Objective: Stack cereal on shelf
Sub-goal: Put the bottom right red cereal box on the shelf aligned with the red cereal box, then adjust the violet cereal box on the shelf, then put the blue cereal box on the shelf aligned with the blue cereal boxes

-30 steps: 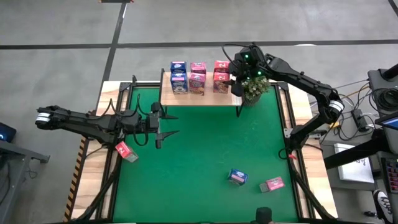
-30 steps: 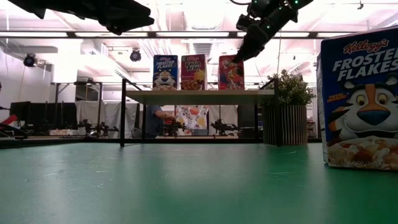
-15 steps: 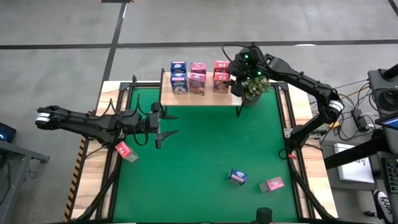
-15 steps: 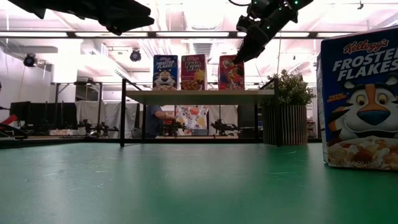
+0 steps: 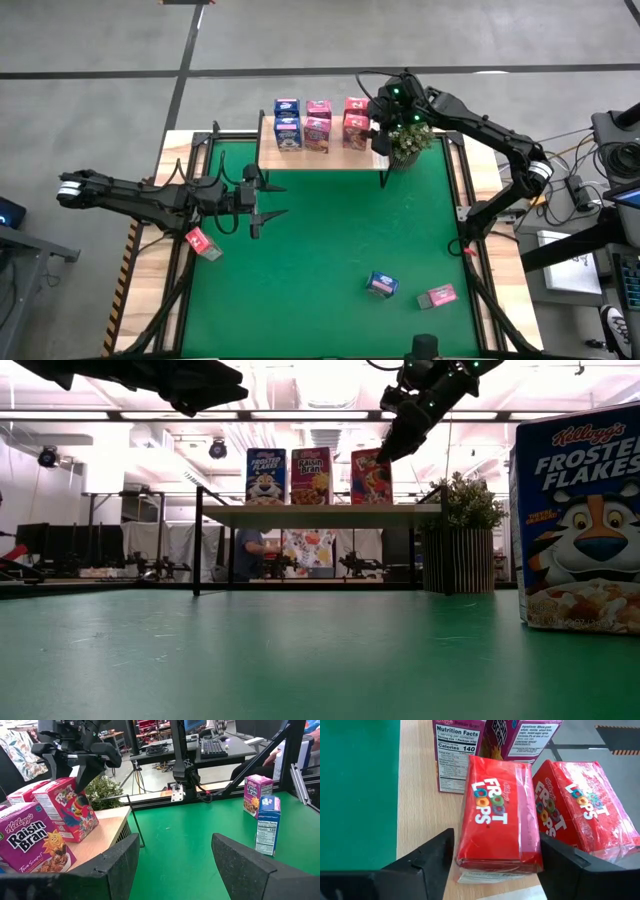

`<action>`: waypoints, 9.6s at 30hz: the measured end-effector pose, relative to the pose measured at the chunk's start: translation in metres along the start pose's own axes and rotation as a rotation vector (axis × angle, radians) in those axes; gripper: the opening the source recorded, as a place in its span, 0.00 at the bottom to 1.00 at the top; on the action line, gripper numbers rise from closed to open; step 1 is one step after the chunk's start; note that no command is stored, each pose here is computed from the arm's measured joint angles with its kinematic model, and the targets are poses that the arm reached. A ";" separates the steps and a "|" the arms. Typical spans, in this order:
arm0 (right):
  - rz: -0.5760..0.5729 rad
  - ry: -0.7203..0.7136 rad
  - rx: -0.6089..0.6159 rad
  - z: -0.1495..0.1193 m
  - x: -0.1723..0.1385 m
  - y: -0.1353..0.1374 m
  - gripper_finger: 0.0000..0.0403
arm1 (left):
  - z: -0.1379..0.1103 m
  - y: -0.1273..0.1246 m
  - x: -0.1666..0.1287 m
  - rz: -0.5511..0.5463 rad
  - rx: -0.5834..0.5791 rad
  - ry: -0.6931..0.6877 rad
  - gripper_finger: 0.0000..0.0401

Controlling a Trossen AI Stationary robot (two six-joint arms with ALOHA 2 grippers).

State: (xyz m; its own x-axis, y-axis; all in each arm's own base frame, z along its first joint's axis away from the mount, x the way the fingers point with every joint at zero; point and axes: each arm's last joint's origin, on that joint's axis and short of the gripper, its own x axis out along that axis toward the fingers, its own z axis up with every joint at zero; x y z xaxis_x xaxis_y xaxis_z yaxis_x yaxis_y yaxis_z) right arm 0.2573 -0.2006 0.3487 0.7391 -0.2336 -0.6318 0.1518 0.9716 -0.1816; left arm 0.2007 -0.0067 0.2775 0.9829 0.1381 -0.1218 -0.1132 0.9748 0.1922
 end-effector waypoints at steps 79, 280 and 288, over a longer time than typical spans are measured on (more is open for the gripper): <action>-0.265 0.201 -0.120 0.009 -0.018 0.041 0.02 | 0.000 0.000 0.000 0.000 -0.004 -0.001 0.58; 0.153 0.327 0.346 -0.044 -0.072 0.367 0.27 | 0.031 -0.031 -0.002 -0.147 -0.024 -0.152 0.58; 0.149 0.348 0.304 -0.056 -0.061 0.383 0.56 | 0.031 -0.031 -0.002 -0.145 0.010 -0.154 0.58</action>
State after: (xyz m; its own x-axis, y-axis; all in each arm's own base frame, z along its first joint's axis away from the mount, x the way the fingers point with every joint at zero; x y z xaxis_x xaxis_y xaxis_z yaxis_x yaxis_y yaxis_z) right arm 0.2333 0.1835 0.2755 0.5115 -0.0397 -0.8584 0.2841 0.9506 0.1253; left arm 0.2067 -0.0430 0.3020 0.9995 -0.0324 0.0017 0.0315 0.9807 0.1929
